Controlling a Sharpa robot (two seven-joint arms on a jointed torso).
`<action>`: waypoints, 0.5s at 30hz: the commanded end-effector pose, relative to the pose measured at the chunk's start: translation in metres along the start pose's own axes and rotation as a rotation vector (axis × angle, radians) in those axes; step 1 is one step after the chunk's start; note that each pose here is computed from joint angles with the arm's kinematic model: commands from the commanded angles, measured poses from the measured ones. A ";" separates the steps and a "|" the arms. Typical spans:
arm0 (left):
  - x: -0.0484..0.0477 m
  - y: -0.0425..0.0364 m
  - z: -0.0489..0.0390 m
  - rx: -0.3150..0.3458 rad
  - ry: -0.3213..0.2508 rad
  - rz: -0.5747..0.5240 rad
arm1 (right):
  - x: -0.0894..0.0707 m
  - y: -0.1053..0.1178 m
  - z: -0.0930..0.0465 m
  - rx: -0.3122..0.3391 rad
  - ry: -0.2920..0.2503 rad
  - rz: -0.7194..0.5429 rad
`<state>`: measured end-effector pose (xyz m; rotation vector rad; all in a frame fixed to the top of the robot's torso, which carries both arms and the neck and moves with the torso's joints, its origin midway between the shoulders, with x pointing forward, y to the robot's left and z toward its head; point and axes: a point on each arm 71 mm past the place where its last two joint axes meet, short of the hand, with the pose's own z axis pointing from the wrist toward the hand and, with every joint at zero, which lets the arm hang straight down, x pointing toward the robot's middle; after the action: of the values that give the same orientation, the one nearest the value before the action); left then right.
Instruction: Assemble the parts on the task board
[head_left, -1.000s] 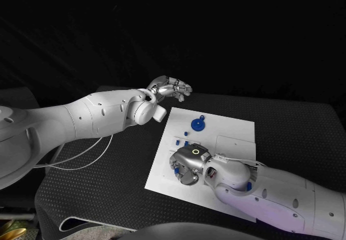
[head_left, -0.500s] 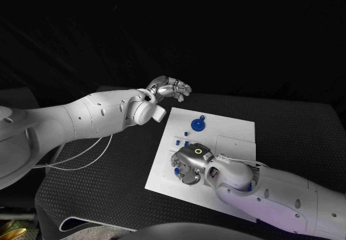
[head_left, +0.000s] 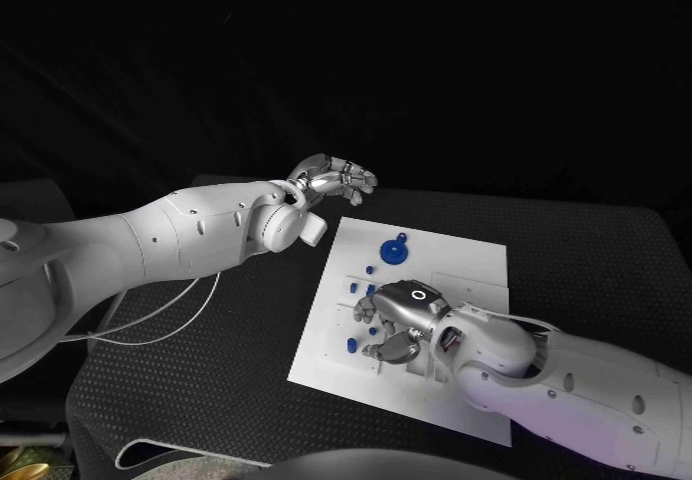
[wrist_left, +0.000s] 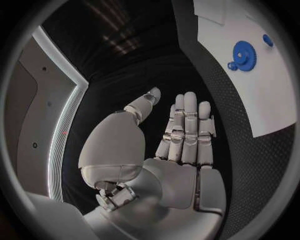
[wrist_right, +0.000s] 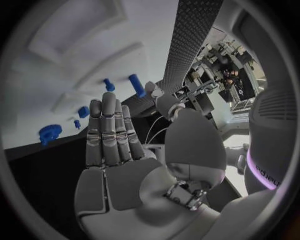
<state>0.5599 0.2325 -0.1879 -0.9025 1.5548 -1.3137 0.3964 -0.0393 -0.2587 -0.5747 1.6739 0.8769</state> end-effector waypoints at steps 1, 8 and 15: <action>-0.0005 -0.0008 0.0000 0.006 0.010 -0.003 | -0.016 -0.006 -0.005 0.003 -0.026 0.152; -0.0027 0.0021 -0.0005 -0.001 0.009 0.001 | -0.051 -0.065 -0.033 0.182 0.001 0.440; -0.0044 0.0071 -0.0017 -0.013 0.007 0.010 | -0.068 -0.123 -0.066 0.387 0.104 0.459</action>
<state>0.5599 0.2402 -0.1950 -0.9068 1.5681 -1.2842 0.4691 -0.1657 -0.2082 -0.0360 1.8813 0.8197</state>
